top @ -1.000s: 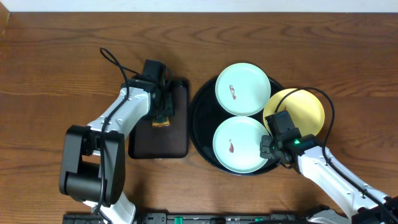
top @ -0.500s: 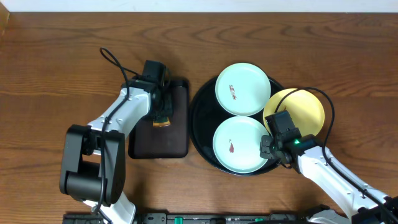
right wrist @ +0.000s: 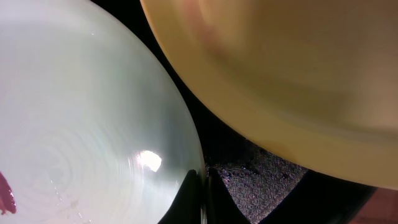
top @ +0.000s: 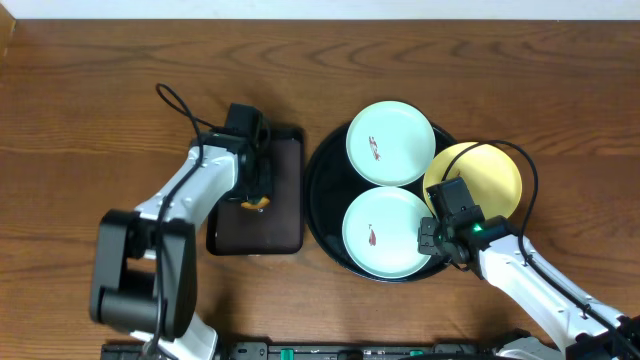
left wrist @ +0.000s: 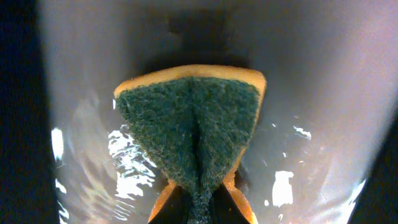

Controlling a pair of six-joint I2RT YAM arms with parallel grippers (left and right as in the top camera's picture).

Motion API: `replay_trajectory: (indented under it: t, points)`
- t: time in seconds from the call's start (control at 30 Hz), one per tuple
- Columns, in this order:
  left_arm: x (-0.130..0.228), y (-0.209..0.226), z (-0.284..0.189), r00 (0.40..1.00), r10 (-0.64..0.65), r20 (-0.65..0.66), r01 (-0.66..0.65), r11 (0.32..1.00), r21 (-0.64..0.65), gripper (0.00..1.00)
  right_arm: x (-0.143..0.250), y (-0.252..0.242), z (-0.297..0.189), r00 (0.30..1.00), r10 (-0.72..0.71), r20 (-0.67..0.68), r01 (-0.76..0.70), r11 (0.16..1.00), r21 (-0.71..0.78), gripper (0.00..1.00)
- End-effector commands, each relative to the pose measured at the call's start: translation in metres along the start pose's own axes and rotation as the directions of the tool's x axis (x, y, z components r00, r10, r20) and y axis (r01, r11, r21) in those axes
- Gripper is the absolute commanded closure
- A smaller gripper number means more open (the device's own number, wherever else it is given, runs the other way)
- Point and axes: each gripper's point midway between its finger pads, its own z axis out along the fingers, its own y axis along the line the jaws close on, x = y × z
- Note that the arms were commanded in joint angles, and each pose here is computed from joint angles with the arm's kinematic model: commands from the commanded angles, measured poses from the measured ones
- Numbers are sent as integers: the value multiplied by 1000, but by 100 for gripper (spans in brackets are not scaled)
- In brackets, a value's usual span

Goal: Clean dirty plates on tray and stack at the side

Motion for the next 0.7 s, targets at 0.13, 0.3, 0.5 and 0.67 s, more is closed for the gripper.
replay_trajectory:
  t: [0.13, 0.3, 0.5, 0.67]
  points:
    - [-23, 4, -72, 981, -30, 193, 29, 1000, 8, 93, 5, -2, 3, 1000, -26, -11, 26, 1000, 15, 97]
    - [-22, 5, -87, 974, -31, 225, 28, 999, 16, 93, 4, -2, 3, 1000, -26, -8, 26, 1000, 14, 97]
    - [-12, 9, -95, 984, -28, 177, 29, 1000, -2, 93, 4, -2, 3, 1000, -27, -8, 27, 1000, 14, 97]
    - [-8, 10, -117, 990, -23, 141, 25, 1000, -14, 93, 4, -2, 3, 1000, -28, -8, 28, 1000, 14, 99]
